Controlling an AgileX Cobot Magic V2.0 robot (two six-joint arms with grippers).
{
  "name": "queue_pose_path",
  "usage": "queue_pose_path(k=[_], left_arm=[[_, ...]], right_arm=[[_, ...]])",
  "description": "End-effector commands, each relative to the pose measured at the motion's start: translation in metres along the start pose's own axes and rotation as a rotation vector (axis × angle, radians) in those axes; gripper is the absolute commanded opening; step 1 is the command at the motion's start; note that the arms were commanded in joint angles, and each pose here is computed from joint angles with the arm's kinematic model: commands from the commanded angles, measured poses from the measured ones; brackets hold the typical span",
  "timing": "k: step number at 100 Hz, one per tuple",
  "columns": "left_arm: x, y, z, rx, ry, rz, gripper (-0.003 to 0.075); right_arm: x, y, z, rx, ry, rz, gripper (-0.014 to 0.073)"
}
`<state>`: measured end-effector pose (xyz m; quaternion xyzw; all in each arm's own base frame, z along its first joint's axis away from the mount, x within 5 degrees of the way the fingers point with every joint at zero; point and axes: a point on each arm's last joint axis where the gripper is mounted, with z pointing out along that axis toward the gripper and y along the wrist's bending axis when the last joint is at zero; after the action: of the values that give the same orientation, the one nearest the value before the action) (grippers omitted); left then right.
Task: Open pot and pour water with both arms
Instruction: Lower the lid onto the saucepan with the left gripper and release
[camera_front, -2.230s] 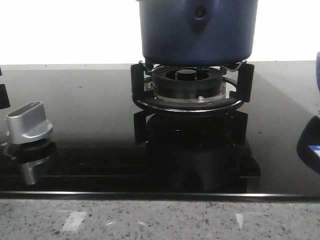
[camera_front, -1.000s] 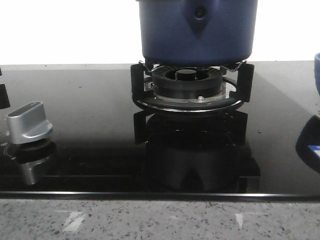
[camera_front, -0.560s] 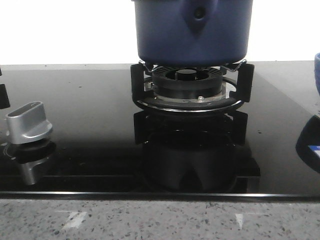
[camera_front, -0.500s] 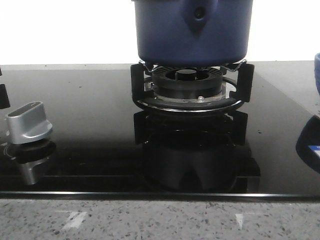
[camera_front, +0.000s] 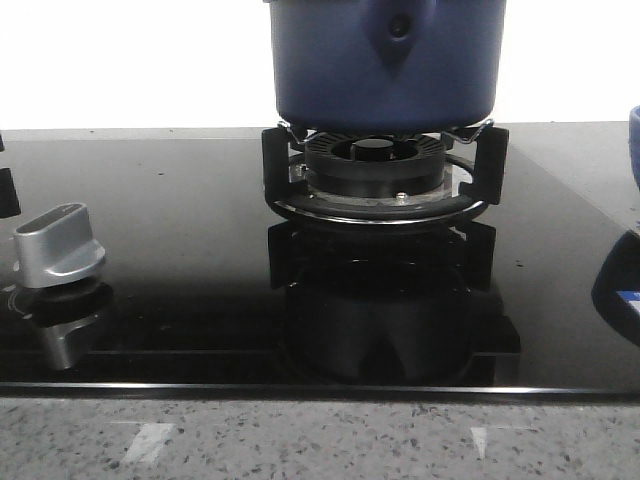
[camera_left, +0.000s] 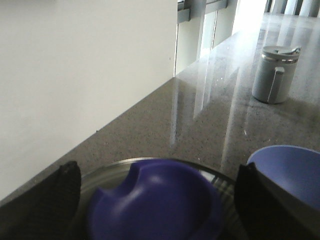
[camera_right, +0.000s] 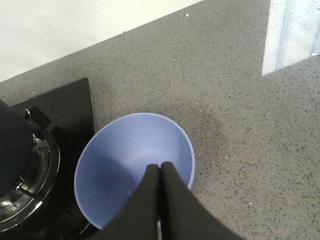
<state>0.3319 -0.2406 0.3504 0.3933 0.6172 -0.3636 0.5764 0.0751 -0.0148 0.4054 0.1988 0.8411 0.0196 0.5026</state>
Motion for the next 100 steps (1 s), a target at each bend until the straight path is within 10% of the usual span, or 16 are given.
queue_pose_path(k=[1,29,53,100], left_arm=[[-0.054,-0.016,-0.02,0.025,-0.175,0.004,0.0556],[-0.097,-0.025,-0.059,-0.071,-0.256,0.073,0.0526],[-0.121,-0.044,-0.11,-0.115,-0.314,0.078,0.0201],[-0.047,-0.116,-0.225,-0.387,-0.223,0.073,0.0089]], right_arm=[[-0.012,0.003,-0.004,-0.023,-0.1,-0.02,-0.0074],[-0.006,0.002,0.004,-0.022,-0.074,-0.025,-0.0074],[-0.003,0.006,0.005,-0.07,-0.058,-0.106,-0.0074],[0.026,0.002,0.0,-0.177,-0.161,-0.175,-0.0074]])
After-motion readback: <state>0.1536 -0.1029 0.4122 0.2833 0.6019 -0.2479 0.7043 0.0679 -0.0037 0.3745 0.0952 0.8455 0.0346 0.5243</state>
